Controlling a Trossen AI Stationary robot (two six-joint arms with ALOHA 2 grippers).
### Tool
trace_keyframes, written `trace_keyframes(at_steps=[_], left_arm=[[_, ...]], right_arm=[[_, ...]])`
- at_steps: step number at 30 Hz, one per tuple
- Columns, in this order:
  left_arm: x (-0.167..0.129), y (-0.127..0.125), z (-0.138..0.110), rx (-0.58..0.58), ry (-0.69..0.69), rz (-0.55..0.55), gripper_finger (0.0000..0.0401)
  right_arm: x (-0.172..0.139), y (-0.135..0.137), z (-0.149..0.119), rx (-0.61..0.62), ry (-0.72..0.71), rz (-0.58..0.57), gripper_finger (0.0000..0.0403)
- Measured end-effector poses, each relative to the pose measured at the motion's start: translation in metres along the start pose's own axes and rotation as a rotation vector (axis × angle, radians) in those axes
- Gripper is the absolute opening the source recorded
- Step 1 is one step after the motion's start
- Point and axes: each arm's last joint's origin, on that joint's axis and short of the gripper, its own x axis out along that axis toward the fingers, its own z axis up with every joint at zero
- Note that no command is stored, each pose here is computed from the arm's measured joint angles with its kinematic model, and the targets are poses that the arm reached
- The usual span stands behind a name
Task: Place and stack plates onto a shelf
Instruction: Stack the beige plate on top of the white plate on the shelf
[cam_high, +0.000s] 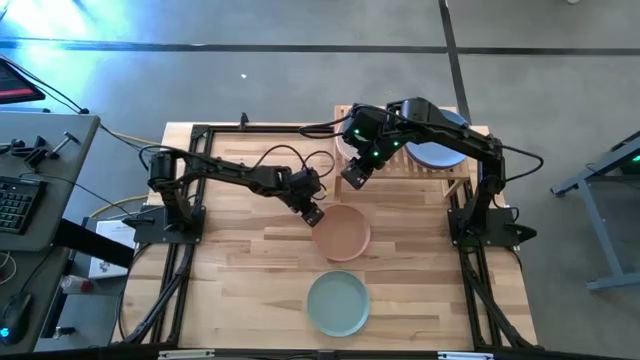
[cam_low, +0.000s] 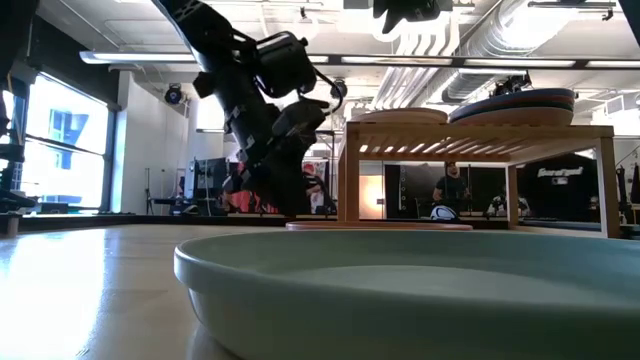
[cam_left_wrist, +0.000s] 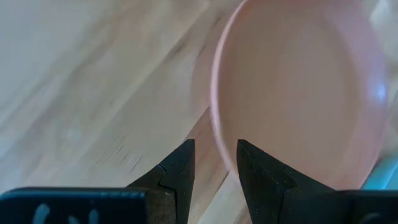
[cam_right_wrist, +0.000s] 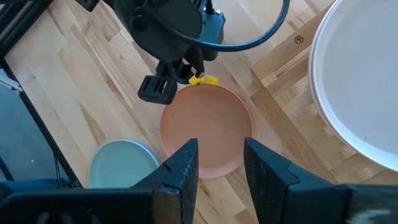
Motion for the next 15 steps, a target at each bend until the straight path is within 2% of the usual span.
trace_keyframes(at_steps=[6, 15], left_arm=[[0.007, -0.003, 0.002, 0.01, -0.018, -0.034, 0.0106], [0.017, -0.002, -0.002, 0.013, 0.004, -0.023, 0.0106]], right_arm=[[0.0, 0.0, 0.0, 0.0, 0.0, 0.0, 0.0106], [0.0, 0.0, 0.0, 0.026, 0.0, 0.0, 0.0106]])
